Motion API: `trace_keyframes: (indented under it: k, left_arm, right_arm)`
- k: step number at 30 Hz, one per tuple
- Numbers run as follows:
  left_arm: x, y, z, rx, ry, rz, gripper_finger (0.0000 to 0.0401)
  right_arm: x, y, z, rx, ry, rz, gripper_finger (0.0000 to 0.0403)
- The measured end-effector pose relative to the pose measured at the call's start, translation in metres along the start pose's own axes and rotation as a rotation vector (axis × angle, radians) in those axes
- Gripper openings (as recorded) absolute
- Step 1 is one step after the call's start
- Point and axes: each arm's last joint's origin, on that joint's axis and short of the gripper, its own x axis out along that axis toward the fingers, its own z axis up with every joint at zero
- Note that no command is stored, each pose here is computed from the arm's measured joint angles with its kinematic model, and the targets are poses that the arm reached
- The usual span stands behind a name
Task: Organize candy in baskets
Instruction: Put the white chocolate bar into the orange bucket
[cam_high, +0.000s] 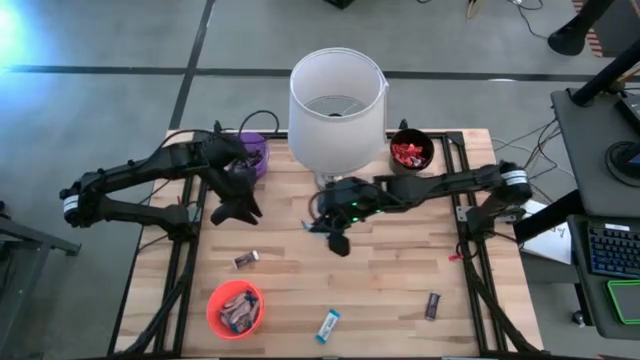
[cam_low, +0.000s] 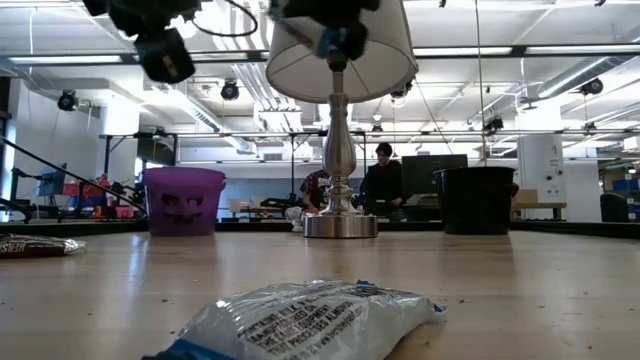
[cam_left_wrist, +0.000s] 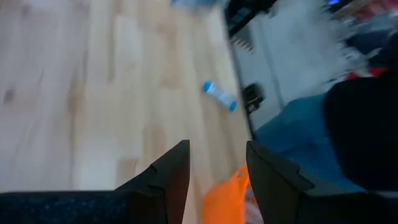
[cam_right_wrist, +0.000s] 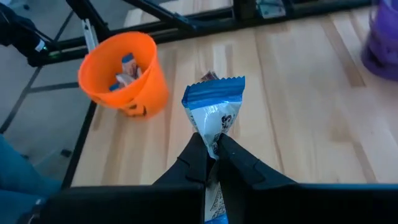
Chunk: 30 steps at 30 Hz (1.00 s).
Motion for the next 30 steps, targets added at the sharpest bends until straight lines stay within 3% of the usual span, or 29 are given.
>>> trace_keyframes:
  k: [3, 14, 20, 30]
  left_arm:
    - [-0.001, -0.002, 0.006, 0.044, -0.049, -0.055, 0.0139]
    - [-0.003, -0.004, 0.02, 0.212, -0.167, -0.05, 0.0139]
    - [-0.006, -0.009, 0.03, 0.316, -0.249, -0.107, 0.0139]
    - [-0.01, -0.013, 0.028, 0.333, -0.261, -0.121, 0.0139]
  right_arm:
    - [0.016, 0.003, 0.015, -0.037, -0.019, 0.009, 0.0013]
    - [0.031, 0.016, 0.078, -0.13, -0.197, 0.01, 0.0013]
    - [0.04, 0.014, 0.087, -0.121, -0.223, -0.047, 0.0013]
    - [0.033, 0.016, 0.091, -0.081, -0.258, -0.111, 0.0013]
